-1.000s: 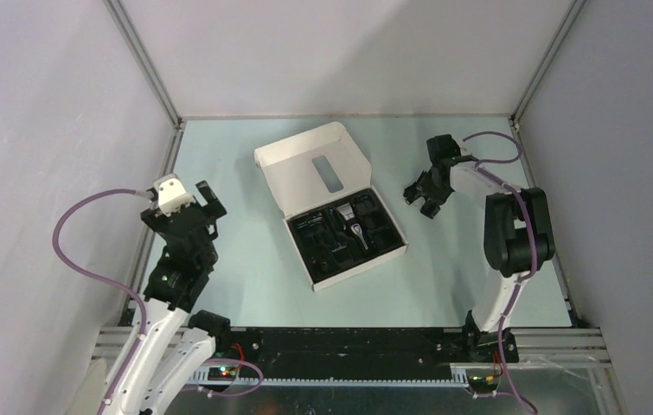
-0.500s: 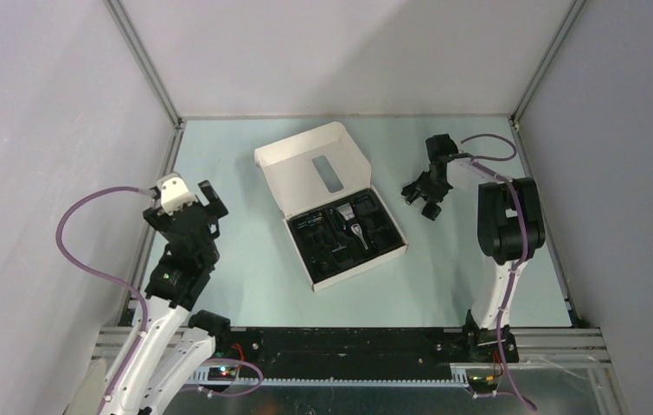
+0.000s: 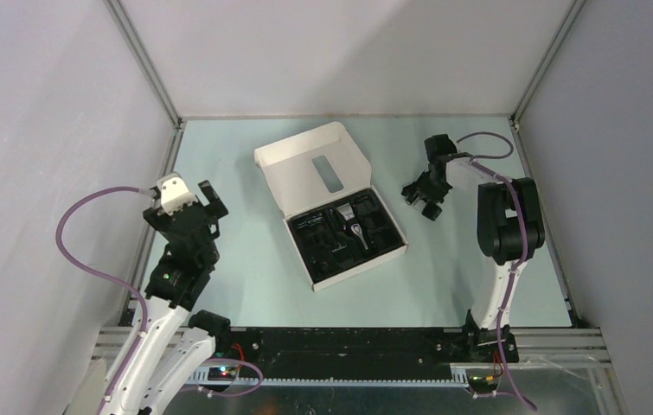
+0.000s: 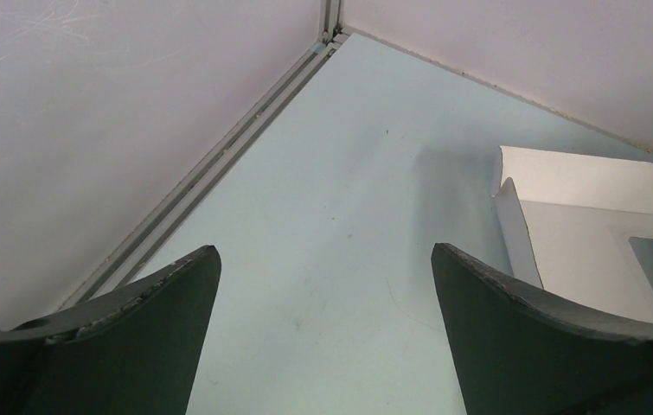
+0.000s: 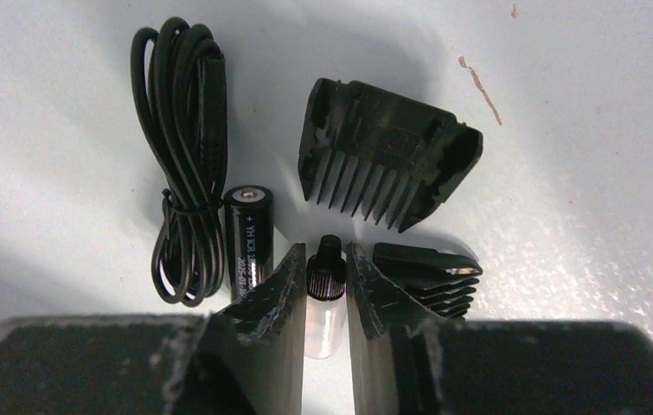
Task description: Sort the hair-cutting tools
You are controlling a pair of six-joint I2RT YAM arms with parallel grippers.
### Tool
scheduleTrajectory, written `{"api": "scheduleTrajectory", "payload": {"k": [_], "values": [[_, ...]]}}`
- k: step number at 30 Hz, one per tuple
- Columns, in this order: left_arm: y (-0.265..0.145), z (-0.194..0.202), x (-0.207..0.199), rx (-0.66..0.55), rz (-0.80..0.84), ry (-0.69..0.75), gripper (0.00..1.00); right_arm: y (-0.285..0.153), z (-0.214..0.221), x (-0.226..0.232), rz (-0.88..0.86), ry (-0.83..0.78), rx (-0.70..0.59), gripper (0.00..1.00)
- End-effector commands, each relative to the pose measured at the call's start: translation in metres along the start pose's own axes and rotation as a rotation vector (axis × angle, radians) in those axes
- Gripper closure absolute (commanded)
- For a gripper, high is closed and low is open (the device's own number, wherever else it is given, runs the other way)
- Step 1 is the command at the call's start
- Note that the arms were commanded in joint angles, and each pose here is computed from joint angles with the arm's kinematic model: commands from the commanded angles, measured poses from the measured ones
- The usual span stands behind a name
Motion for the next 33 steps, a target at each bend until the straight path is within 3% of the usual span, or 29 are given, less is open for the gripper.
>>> {"api": "scheduleTrajectory", "payload": {"k": [1,8,13,22,27,33], "values": [[-0.001,-0.012,-0.001,-0.035,0.009,-0.029,0.01,-0.034,-0.016,0.01,-0.025,-0.088,-0.09,0.87],[-0.002,-0.013,0.0,-0.038,0.009,-0.034,0.02,-0.085,-0.021,0.028,-0.082,-0.269,-0.234,0.93],[-0.003,-0.013,0.0,-0.038,0.01,-0.036,0.02,-0.122,0.003,0.05,-0.163,-0.446,-0.306,0.93],[-0.003,-0.013,0.0,-0.037,0.012,-0.038,0.02,-0.191,0.116,0.096,-0.456,-0.795,-0.303,0.93],[-0.002,-0.012,0.0,-0.033,0.01,-0.037,0.02,-0.222,0.194,0.112,-0.65,-0.916,-0.232,0.93],[-0.002,-0.011,0.0,-0.03,0.006,-0.031,0.02,-0.23,0.258,0.119,-0.757,-1.014,-0.183,0.93]]}}
Point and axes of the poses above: each gripper's point midway between its finger pads, its own y axis out along the fingers, its own x axis along the line the jaws close on, z = x × y, the point moved 1 cm from there along -y, back along the fingers, and after that the axes turned 9 degrees about y, right-handed, at the moved point
